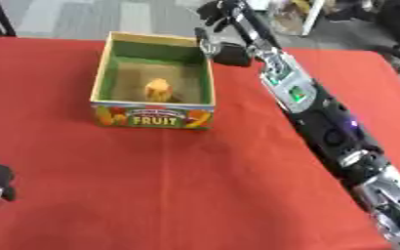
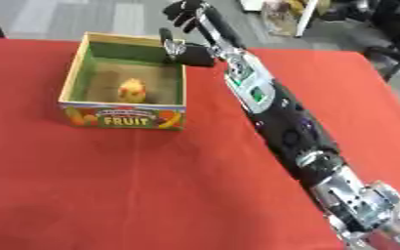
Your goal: Pick up objects on the table and place them in the box.
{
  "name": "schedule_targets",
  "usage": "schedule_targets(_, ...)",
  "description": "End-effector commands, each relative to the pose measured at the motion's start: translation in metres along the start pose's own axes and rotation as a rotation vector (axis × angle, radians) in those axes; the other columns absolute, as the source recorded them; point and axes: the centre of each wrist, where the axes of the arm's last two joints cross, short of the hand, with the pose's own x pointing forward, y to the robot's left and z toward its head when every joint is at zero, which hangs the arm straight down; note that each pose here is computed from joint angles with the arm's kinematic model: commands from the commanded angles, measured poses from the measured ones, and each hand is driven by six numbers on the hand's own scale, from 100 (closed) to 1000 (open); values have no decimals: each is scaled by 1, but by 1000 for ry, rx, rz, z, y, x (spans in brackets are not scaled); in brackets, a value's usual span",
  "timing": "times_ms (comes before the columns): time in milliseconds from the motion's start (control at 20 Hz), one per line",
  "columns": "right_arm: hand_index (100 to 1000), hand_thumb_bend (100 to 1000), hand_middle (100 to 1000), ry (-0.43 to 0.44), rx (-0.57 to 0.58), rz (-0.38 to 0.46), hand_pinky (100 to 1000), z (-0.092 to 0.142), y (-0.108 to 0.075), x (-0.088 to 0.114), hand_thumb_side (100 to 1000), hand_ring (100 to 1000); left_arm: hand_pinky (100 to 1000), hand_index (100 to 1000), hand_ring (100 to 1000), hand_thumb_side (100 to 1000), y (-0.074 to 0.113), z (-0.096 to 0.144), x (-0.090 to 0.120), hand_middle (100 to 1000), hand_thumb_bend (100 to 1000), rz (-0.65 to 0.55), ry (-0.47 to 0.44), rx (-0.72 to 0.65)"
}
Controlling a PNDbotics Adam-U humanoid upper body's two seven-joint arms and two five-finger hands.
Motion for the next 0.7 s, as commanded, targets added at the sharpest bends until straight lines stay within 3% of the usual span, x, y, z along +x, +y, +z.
schedule_targets(50, 754, 100, 627, -29, -83, -66, 591, 3, -22, 22, 328, 653, 497, 516, 469, 357, 6, 2, 8, 502, 231, -28, -18, 21)
schedule_targets(300, 749, 100, 620, 14, -163, -171, 584, 37, -23, 22, 363, 646, 497, 516, 469, 359, 9, 5, 7, 502, 232, -32, -8, 43)
schedule_targets(700, 752, 100, 617, 94, -271, -273, 581, 76, -24, 16, 397, 642, 497, 516, 470, 358, 13, 9, 5, 502, 231, -38, 2, 69)
